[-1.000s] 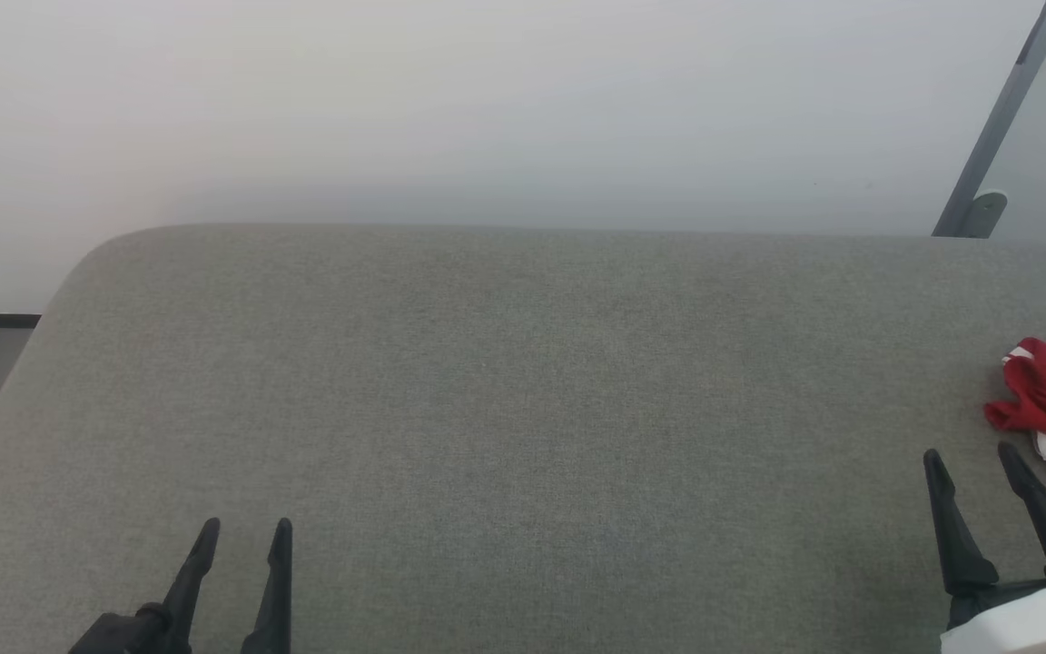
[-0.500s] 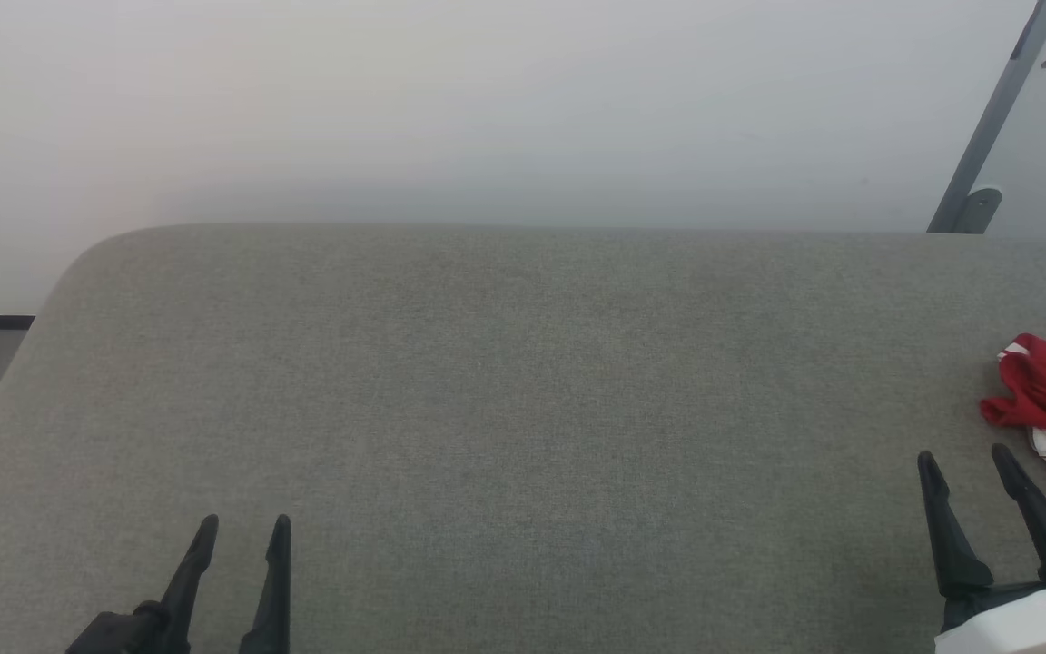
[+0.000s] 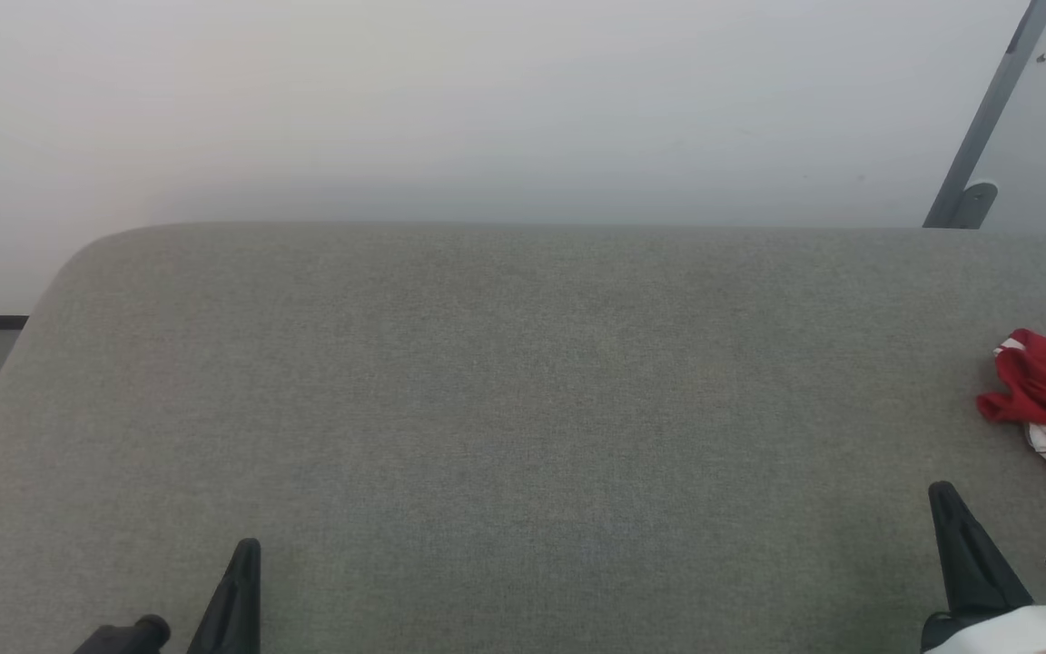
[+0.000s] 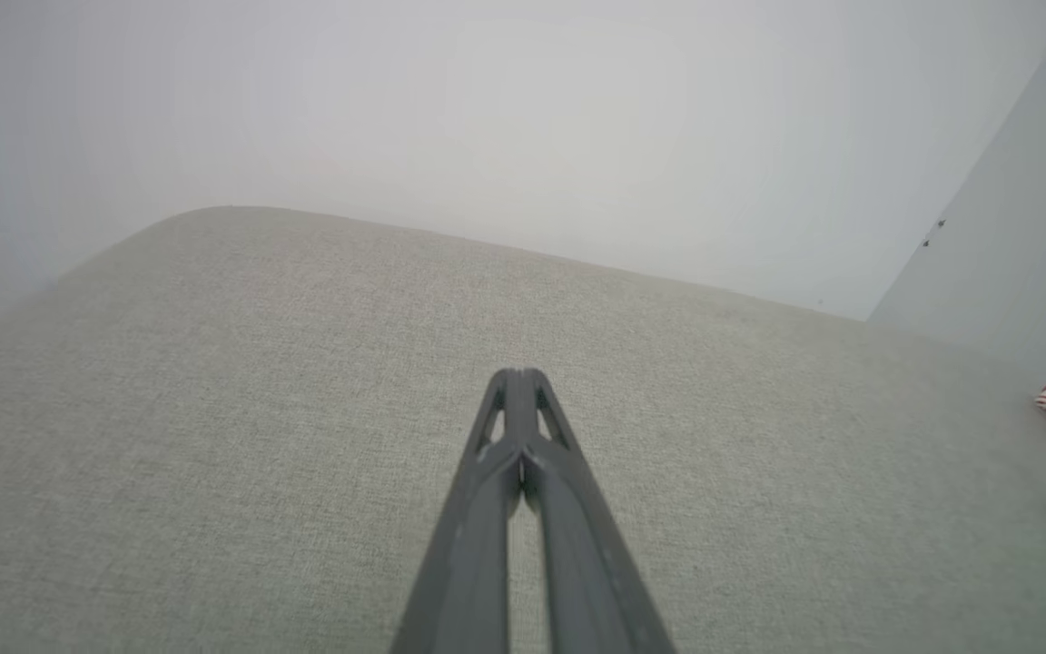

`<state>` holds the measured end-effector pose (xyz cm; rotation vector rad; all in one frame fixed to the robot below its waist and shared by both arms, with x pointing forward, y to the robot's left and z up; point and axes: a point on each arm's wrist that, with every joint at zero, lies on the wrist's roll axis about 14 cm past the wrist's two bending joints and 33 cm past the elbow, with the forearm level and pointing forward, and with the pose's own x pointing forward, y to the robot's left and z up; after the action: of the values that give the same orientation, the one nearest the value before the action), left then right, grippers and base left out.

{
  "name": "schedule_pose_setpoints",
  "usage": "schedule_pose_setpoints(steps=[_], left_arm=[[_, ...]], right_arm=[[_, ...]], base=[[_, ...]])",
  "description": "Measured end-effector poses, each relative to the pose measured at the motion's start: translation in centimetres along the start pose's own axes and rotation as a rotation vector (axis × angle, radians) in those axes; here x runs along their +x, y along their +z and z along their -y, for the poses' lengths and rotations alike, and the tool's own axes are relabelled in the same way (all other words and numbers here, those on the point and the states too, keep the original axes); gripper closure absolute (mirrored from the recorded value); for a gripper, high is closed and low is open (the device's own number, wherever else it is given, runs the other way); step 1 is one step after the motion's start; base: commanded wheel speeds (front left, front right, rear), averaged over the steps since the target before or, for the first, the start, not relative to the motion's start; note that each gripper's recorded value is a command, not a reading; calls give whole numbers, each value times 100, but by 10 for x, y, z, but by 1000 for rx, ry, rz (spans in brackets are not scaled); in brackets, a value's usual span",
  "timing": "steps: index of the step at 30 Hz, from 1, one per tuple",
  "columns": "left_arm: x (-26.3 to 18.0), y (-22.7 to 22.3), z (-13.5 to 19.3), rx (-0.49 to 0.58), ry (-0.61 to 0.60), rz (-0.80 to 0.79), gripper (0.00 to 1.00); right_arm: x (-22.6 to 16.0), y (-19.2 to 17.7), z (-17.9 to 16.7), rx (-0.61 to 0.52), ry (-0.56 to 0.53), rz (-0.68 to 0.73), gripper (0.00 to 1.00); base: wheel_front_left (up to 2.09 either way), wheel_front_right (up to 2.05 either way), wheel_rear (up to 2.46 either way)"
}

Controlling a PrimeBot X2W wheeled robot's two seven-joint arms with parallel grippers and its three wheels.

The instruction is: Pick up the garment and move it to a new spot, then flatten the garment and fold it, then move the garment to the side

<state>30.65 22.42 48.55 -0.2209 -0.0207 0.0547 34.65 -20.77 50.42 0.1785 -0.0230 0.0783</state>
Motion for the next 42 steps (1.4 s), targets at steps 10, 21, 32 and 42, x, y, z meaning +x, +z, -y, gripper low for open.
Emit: schedule_pose_setpoints(steps=[10,21,32,42], left_arm=[[7,-2,-3,-165,33,-12,100],[18,-1,-3,-358,57,-20,100],[28,-1,-2,-510,66,-24,100],[35,0,1,-640,70,-31,100]], right_arm=[[4,-2,4,168,-40,-8,100],[10,-4,5,369,-74,-9,100],[15,-5,6,530,-93,-11,100],[20,-6,5,665,-104,-8,100]], base=[[0,0,0],[0,0,0],[0,0,0],[0,0,0]])
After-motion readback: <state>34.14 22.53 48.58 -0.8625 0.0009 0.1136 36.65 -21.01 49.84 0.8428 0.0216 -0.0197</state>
